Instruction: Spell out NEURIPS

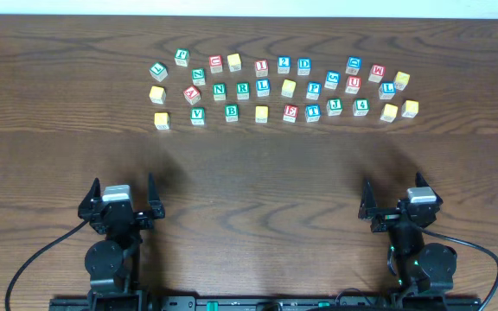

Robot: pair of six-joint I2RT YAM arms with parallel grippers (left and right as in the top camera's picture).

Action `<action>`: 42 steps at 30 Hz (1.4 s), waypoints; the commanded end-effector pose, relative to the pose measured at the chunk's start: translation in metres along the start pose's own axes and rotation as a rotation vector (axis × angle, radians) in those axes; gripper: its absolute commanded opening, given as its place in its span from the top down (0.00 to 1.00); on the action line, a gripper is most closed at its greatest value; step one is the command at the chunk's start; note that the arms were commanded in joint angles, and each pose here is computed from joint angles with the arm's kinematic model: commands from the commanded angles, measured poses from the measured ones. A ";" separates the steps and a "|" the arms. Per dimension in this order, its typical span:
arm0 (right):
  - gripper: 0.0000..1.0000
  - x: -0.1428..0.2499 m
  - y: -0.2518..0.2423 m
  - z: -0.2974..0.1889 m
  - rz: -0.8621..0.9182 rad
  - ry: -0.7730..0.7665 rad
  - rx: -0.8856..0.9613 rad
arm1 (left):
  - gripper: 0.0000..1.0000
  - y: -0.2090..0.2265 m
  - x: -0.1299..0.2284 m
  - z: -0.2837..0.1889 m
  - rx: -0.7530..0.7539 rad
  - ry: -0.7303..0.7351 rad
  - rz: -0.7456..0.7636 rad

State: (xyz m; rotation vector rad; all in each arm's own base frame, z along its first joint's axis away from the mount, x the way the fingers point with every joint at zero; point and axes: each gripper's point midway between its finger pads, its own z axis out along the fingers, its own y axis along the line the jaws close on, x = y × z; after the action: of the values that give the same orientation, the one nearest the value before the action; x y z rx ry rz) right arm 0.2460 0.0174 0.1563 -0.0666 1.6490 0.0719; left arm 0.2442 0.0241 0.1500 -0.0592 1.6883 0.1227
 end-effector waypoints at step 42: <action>0.01 0.002 0.003 0.000 -0.004 0.007 -0.014 | 0.00 -0.010 -0.029 -0.002 0.069 -0.076 -0.178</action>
State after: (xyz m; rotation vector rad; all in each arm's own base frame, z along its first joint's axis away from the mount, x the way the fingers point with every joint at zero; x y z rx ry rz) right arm 0.2461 0.0173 0.1563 -0.0663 1.6490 0.0716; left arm 0.2475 0.0146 0.1637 -0.1491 1.6246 -0.0484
